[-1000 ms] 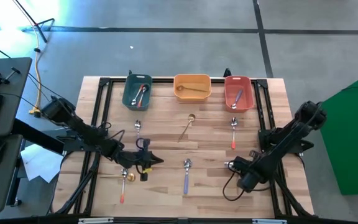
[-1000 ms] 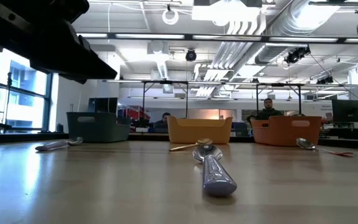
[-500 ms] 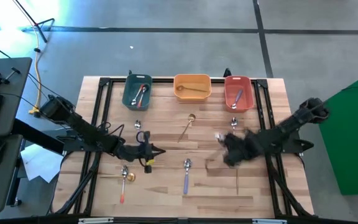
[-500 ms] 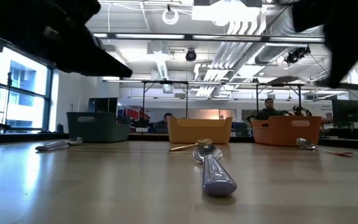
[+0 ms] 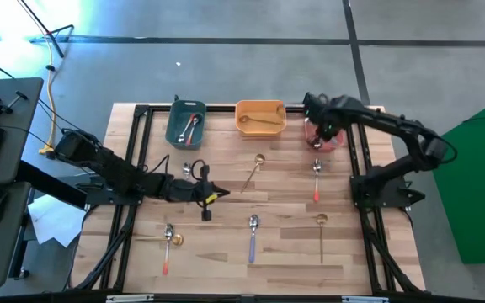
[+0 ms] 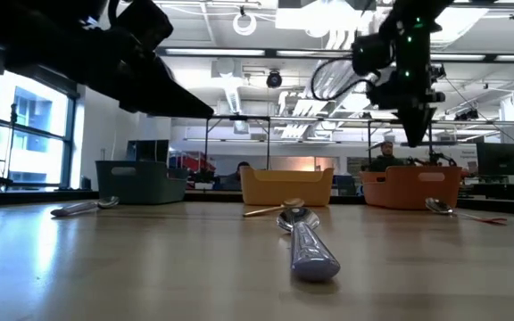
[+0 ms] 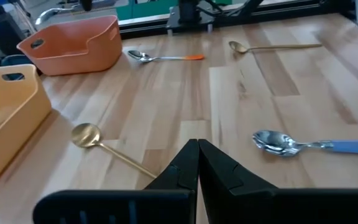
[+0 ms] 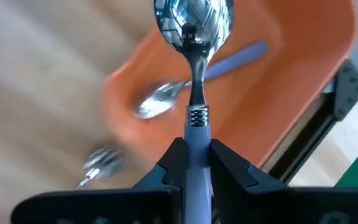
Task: Sort silverware by color (type)
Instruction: Put the bottom right purple spoon into the orange bin
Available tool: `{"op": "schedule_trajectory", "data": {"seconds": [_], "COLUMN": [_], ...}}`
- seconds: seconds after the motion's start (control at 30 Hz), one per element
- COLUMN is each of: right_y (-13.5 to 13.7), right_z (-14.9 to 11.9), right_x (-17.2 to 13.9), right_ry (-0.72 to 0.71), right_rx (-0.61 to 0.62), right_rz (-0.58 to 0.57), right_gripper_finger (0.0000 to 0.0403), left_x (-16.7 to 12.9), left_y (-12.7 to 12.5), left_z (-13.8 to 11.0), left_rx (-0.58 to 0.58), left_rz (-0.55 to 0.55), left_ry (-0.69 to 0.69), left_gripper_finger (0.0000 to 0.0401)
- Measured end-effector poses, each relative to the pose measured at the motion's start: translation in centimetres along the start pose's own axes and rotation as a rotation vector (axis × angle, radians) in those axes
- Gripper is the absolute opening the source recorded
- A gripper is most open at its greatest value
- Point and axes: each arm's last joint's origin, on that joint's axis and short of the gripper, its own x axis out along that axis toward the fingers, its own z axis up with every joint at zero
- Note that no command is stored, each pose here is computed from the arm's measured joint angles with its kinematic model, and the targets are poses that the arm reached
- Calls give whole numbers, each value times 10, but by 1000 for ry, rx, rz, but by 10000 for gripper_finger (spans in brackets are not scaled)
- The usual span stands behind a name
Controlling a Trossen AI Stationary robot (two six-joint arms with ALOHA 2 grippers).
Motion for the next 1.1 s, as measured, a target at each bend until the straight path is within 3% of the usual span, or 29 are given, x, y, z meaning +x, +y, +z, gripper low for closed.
{"op": "schedule_trajectory", "data": {"seconds": [0.2,0.5,0.9,1.1], "right_y": [-35,-66,-61,-60], "right_z": [10,12,21,24], "right_x": [27,59,104,113], "right_ry": [-74,-88,80,83], "right_rx": [42,117,184,172], "right_rz": [158,198,211,189], "right_gripper_finger": [33,34,34,51], "left_x": [2,6,6,6], "left_y": [7,16,17,17], "left_z": [0,-1,-2,-2], "left_rx": [3,-29,-47,-47], "left_rz": [25,55,22,21], "left_ry": [4,9,25,26], "left_gripper_finger": [0,0,0,0]}}
